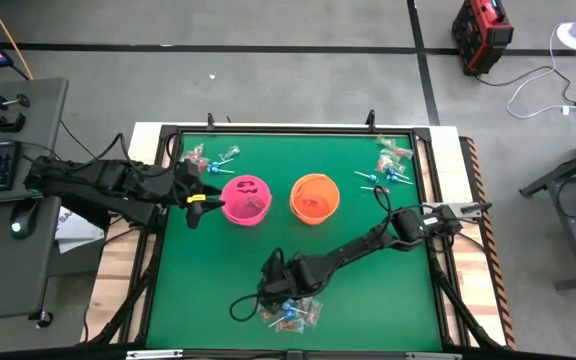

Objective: Sort candy by brand, put in halloween buckets
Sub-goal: Put the blue gummy into the orange bucket

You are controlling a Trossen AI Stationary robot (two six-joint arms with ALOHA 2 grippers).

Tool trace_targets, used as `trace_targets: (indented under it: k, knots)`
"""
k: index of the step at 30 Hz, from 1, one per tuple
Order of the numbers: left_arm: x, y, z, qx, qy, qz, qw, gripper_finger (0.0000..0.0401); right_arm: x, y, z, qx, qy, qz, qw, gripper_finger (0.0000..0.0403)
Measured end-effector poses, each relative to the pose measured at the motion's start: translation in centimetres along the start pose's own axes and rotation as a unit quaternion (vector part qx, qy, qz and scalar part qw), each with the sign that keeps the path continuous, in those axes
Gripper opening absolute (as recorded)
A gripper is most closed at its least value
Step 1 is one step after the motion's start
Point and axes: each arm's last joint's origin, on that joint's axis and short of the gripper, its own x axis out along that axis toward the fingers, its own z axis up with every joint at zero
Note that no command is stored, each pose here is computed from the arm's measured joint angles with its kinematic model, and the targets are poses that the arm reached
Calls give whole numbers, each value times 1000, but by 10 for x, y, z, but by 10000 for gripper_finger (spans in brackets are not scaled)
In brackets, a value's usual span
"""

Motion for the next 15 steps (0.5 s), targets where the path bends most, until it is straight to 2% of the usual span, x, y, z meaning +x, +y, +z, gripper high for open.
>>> trace_targets:
  k: [4, 9, 12, 15]
  knots:
    - [0, 0, 0, 0, 0, 0, 1000, 188, 12, -6, -2, 3, 0, -1, 1000, 183]
    - [0, 0, 0, 0, 0, -1, 1000, 188, 17, -9, -4, 0, -1, -1, 1000, 80]
    - [-3, 1, 1, -2, -5, -4, 1000, 188, 2, -8, -5, -42, -6, -12, 999, 17]
    - [-6, 2, 2, -5, -14, -2, 1000, 188, -31, -10, 1, -69, -16, -14, 997, 16]
